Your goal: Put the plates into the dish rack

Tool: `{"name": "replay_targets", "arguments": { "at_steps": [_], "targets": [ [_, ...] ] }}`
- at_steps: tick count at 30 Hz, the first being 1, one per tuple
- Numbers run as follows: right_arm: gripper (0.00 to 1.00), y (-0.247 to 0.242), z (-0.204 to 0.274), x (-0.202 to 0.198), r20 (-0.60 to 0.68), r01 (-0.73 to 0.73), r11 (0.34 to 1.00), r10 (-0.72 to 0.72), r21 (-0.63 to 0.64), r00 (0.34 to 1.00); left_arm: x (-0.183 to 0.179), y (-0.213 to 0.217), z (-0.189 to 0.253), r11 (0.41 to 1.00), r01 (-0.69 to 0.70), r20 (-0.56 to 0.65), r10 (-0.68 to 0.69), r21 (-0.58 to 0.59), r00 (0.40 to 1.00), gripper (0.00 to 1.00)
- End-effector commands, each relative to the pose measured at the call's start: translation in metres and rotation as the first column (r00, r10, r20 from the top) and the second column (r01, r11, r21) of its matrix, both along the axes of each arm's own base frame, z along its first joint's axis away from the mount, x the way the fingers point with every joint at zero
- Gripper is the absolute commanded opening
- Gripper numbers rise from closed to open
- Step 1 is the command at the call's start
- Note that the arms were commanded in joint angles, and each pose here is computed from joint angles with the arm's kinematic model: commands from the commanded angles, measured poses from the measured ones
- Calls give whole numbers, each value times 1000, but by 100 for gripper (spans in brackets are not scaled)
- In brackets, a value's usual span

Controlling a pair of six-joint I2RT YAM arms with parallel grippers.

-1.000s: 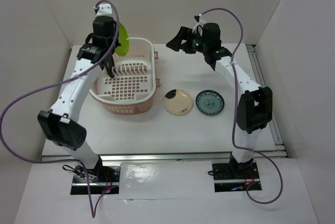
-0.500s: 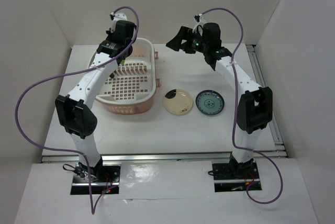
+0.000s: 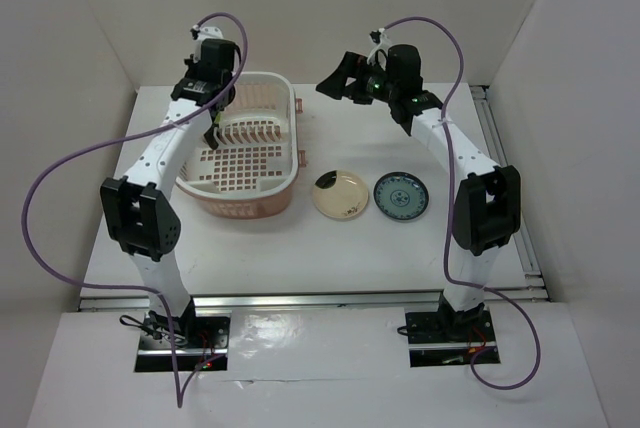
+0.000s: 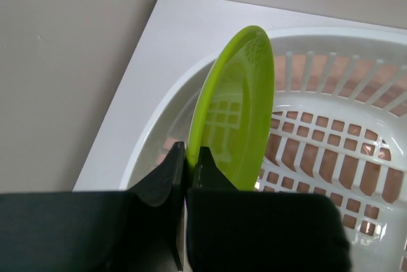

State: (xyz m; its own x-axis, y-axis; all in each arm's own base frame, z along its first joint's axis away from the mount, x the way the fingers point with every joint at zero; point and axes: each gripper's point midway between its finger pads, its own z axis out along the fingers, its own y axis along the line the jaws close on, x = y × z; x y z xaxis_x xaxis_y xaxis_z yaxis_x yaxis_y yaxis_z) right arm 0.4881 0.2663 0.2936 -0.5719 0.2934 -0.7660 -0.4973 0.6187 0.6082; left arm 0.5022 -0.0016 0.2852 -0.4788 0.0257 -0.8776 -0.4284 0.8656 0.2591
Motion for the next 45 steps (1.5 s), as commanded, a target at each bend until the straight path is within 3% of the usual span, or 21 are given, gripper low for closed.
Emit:
{"name": "replay_targets", "arguments": {
  "at_steps": [1, 14, 45],
  "targets": [
    [100, 7, 26, -9, 62, -44, 998, 41, 43, 997, 16, -14, 0, 999, 46, 37, -47, 16, 998, 0],
    [100, 9, 24, -8, 48, -50, 997, 47, 56, 998, 18, -9, -22, 995, 24, 3, -25, 98, 1000, 0],
    [100, 11, 19, -9, 47, -68, 996, 65, 59, 997, 27, -15, -82, 993, 54, -105, -44, 101, 994, 0]
  ]
}}
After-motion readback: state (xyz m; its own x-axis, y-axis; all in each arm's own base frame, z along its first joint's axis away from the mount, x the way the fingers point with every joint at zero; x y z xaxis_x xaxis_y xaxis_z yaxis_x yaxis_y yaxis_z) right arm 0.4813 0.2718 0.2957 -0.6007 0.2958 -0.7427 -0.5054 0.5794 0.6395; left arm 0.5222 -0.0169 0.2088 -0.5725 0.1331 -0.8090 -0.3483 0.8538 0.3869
